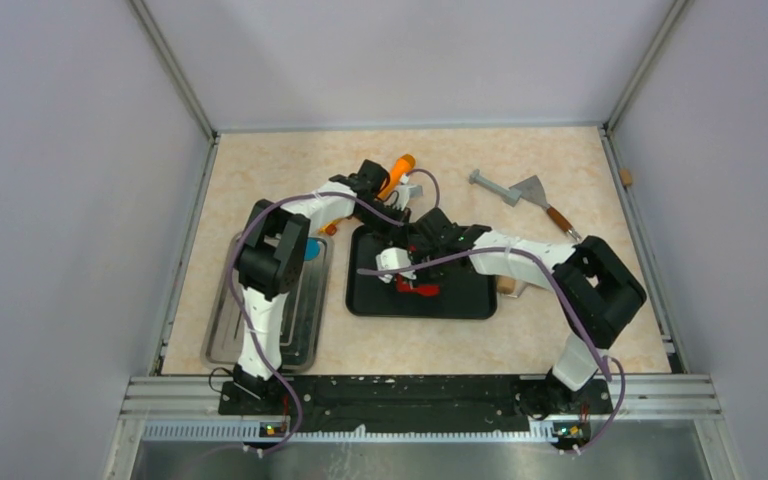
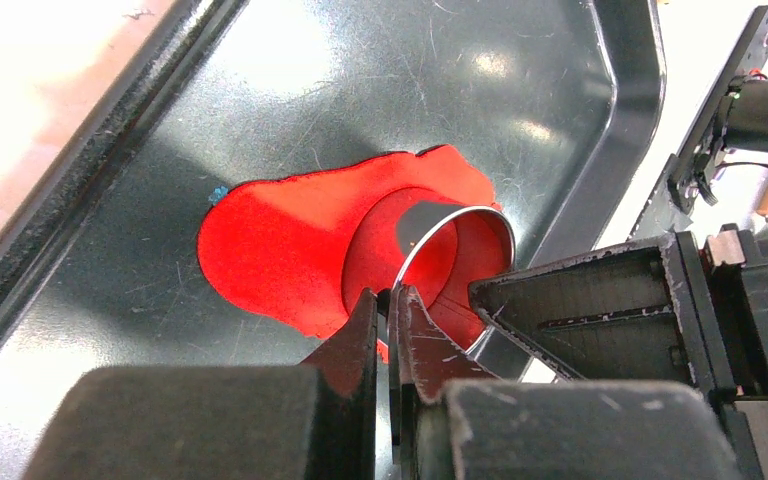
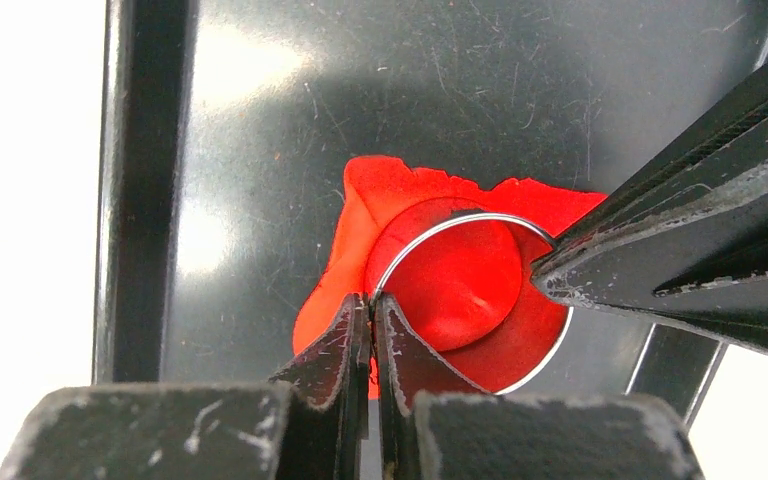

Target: Roll out the dumpling wrappers from the dough

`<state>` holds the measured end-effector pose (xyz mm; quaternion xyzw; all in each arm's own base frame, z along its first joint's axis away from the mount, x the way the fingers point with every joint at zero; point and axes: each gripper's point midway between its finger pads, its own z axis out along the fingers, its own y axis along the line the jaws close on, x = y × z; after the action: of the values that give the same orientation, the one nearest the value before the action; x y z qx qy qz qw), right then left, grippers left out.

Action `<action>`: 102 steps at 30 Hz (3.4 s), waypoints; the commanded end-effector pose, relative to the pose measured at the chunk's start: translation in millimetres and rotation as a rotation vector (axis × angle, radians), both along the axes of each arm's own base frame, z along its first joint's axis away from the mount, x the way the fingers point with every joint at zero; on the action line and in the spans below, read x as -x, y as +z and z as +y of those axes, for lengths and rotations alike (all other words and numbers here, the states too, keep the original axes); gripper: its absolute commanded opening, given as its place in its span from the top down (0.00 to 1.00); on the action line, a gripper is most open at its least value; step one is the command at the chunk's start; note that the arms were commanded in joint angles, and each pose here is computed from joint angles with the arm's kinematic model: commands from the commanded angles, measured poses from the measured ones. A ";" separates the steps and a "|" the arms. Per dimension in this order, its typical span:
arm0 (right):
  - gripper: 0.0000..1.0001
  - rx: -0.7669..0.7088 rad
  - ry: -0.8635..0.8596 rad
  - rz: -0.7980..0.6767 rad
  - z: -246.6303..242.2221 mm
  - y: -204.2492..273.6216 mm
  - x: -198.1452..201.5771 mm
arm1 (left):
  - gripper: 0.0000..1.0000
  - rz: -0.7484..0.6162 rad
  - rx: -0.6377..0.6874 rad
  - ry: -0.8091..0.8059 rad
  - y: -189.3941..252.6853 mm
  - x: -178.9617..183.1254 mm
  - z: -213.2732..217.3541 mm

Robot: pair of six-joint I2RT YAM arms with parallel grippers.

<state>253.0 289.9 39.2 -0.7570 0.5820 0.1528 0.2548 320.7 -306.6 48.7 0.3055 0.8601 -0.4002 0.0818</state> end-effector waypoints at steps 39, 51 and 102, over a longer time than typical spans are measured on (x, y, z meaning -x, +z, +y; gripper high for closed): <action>1.00 -0.042 -0.694 0.336 57.9 -32.0 -10.3 | 1.00 -0.003 -0.055 -0.124 -29.3 -3.6 -42.1; 1.00 0.045 -0.523 0.379 44.6 -32.9 15.5 | 1.00 -0.001 -0.078 -0.143 -27.5 3.4 -33.7; 1.00 -0.036 -0.238 0.084 28.3 116.6 -0.6 | 0.58 -0.207 0.145 0.171 125.4 -34.1 73.1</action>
<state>252.4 308.3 75.5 -0.6766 0.6960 0.1544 0.1842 357.8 -242.2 155.3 0.2721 0.8471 -0.4083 0.2043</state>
